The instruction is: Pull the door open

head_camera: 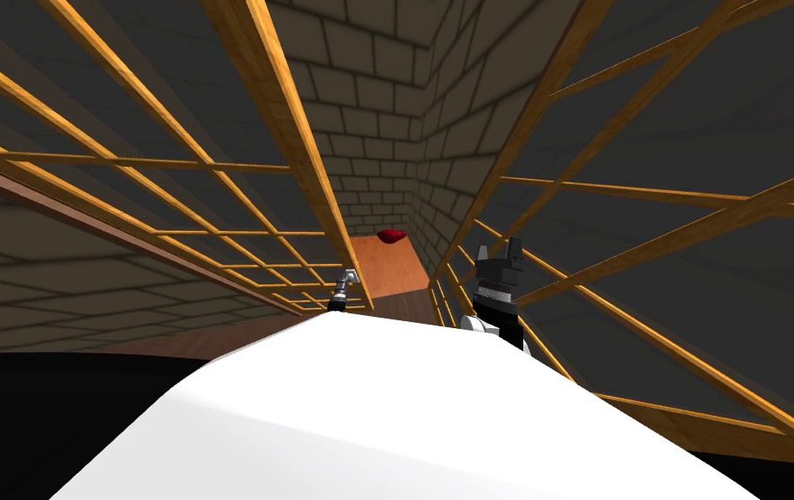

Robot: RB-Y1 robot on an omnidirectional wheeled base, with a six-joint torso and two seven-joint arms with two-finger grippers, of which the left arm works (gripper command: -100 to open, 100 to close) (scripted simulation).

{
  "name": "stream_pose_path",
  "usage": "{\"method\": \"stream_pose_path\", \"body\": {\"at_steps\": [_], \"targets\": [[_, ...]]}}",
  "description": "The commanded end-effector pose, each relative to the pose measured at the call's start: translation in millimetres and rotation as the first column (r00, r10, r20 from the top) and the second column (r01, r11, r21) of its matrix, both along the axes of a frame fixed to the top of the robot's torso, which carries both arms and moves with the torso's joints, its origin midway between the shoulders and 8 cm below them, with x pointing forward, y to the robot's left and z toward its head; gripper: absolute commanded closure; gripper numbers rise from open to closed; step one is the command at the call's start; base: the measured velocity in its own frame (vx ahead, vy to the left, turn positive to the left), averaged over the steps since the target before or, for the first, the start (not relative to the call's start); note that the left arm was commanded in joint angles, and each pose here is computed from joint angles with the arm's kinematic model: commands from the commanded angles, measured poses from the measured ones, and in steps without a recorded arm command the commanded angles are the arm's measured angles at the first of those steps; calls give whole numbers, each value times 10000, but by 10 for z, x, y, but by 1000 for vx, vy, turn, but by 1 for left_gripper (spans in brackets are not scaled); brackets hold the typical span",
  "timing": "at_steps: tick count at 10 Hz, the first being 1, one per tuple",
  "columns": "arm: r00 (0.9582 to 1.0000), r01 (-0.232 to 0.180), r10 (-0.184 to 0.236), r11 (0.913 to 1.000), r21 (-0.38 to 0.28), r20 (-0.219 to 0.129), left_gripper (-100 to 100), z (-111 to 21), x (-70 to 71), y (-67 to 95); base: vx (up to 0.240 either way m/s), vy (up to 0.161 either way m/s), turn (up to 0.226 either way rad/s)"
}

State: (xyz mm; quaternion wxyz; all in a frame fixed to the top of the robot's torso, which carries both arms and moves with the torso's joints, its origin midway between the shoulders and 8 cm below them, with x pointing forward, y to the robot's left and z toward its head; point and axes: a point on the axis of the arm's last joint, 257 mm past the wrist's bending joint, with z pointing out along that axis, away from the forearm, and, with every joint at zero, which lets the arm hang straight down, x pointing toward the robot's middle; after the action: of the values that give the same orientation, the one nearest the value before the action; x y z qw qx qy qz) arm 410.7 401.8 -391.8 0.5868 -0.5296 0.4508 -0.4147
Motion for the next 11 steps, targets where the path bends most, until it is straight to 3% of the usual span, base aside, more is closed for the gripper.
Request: {"method": "stream_pose_path", "body": {"at_steps": [1, 4, 5, 6, 7, 9, 10, 11], "targets": [[9994, 340, -340, 9990, -292, -5, 100, -48, 96, -273, -19, 10, 2], [9993, 359, -351, 9964, -768, 116, 100, -48, 115, -283, -24, 13, -29], [9991, 381, -355, 9915, -1241, 237, 100, -49, 133, -293, -40, 8, -20], [9991, 381, -355, 9915, -1241, 237, 100, -49, 133, -293, -43, -4, -10], [9987, 409, -352, 9844, -1710, 357, 100, -49, 151, -303, -51, -8, -8], [9987, 409, -352, 9844, -1710, 357, 100, -49, 151, -303, -21, 8, -1], [9983, 439, -344, 9751, -2174, 476, 100, -50, 169, -312, -20, 14, -9], [9985, 425, -338, 9750, -2180, 437, 100, -66, 160, -311, -23, 1, -44]]}}
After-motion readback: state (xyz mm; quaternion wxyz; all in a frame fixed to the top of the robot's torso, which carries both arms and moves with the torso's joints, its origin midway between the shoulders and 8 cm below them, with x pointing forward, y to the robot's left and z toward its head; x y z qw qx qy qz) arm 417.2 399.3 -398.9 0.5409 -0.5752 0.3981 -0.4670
